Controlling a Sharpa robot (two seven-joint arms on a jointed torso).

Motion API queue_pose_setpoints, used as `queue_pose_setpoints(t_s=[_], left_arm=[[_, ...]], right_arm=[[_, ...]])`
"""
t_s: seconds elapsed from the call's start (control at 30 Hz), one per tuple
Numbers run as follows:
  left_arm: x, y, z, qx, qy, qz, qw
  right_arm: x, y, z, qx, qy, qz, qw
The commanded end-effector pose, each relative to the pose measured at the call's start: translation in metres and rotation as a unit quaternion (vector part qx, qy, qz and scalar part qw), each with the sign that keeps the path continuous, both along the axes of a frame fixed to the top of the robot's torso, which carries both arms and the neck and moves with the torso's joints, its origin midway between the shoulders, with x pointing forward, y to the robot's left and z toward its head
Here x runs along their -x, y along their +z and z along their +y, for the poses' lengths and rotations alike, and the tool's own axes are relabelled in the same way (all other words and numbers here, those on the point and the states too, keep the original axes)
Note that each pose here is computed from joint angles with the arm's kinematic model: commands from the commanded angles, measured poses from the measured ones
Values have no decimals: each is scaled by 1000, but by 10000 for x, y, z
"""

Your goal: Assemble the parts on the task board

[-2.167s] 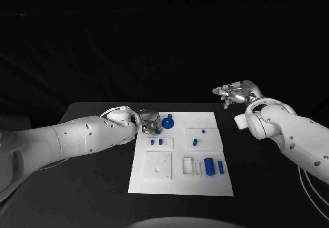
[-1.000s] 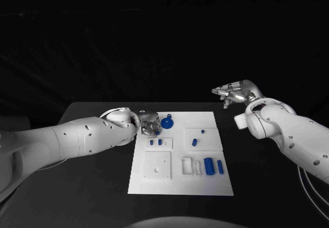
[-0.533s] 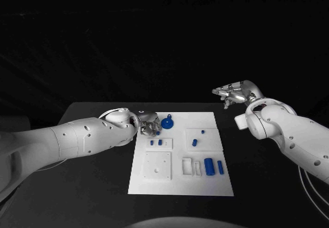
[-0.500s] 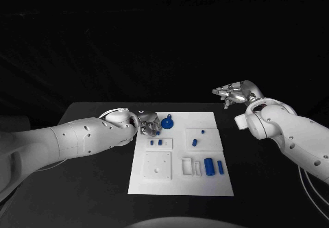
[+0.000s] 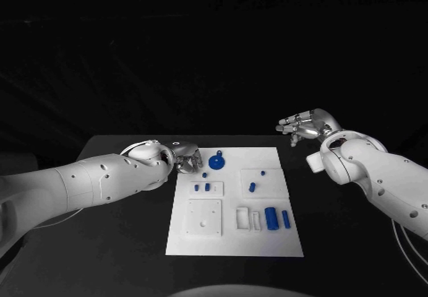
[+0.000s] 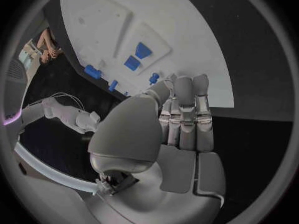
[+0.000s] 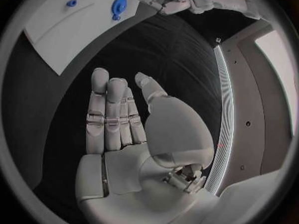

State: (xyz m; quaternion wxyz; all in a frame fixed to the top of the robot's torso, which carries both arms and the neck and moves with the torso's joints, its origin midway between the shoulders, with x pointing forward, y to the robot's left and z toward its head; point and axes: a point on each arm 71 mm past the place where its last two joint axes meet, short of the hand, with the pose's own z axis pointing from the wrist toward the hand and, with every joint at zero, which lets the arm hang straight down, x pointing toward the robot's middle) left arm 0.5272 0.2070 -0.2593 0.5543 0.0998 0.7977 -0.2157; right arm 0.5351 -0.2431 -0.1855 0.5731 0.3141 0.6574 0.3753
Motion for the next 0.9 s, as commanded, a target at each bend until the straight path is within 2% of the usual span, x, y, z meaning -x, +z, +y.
queue_pose_setpoints(t_s=[0.03,0.07,0.17,0.23,0.37,0.47,0.57,0.67,0.77,0.9], left_arm=[[-58,142,68,59,28,-17,998],[-71,167,90,71,35,-17,997],[-149,319,232,152,85,-12,985],[-194,412,320,210,116,-5,971],[-248,564,446,324,160,15,932],[-259,634,498,412,185,45,891],[-258,675,511,460,191,59,865],[-249,705,503,490,188,66,848],[-233,721,480,505,183,72,841],[-209,733,434,515,173,79,836]], right_arm=[[19,-36,54,43,60,-4,997],[21,-45,54,53,66,-6,996],[32,-94,62,107,90,-16,990],[42,-139,73,147,103,-23,983],[67,-260,111,225,119,-36,966],[93,-365,165,269,126,-44,954],[120,-452,227,300,132,-48,944],[160,-546,313,330,142,-50,932],[198,-625,386,357,152,-48,920],[243,-709,464,385,164,-45,907]])
